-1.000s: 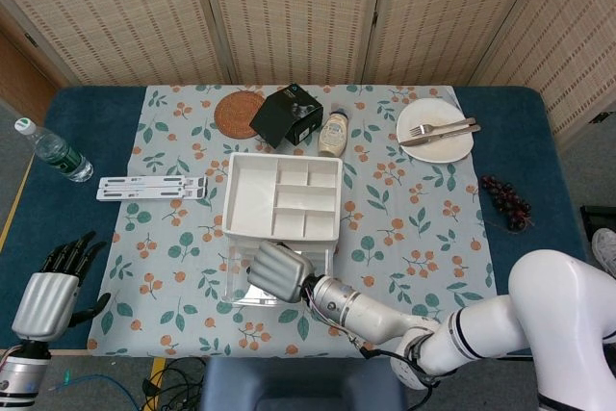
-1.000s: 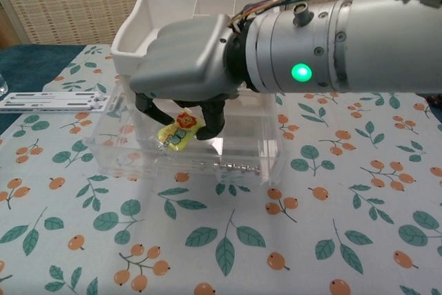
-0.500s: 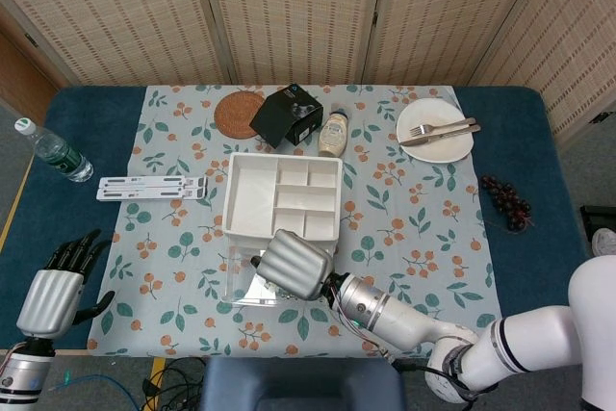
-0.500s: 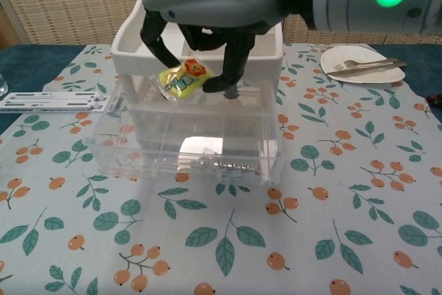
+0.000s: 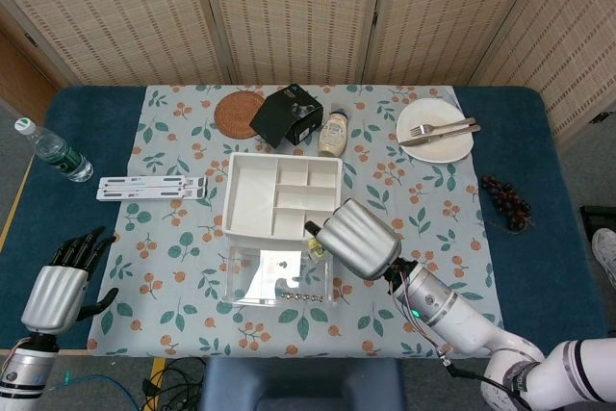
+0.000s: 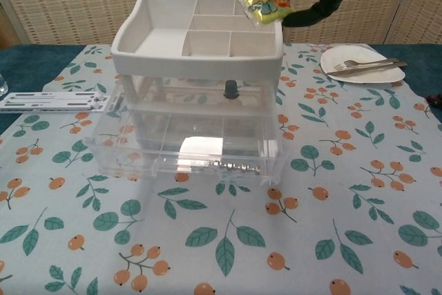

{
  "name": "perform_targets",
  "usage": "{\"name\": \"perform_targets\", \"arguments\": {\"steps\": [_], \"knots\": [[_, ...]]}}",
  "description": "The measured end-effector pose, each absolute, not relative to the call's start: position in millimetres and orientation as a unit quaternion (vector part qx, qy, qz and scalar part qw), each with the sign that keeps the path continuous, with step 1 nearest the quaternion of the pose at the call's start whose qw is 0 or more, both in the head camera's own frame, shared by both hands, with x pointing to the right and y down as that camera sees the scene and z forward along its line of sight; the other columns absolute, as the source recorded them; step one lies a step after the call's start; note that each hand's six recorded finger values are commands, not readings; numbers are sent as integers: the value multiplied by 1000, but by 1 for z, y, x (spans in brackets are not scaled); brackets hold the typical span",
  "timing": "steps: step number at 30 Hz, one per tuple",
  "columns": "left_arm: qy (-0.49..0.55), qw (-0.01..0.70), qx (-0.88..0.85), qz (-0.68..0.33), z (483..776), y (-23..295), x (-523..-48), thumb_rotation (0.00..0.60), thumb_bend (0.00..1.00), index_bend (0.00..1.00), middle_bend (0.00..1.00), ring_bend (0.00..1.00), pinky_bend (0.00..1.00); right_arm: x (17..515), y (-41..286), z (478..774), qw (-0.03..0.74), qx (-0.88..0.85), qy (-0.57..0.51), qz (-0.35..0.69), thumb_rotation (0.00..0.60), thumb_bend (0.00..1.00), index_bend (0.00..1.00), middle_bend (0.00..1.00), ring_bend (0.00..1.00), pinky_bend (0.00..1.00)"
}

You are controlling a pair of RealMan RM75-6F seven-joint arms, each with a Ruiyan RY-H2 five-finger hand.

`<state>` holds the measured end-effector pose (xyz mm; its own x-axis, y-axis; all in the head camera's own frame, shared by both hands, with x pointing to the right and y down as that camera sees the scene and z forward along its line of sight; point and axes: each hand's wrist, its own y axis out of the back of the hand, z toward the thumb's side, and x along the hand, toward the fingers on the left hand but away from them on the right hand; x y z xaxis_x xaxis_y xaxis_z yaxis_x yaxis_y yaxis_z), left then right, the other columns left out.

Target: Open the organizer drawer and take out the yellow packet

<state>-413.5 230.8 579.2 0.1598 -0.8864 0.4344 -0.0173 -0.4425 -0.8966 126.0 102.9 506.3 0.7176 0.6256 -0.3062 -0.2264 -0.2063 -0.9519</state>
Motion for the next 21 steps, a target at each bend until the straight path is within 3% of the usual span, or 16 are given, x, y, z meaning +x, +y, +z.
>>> {"name": "perform_targets", "arguments": {"steps": [7,21], "knots": [[349,400,-651,-542,579,226,-410,600,246,141,92,137,159,169,95,519,581,-689,-155,404,600,356,516,1000,1000,1000],[352,407,-651,-536,576,221,-406,600,246,141,92,137,158,206,123,588,528,-708,-77,463,600,360,516,1000,1000,1000]]}}
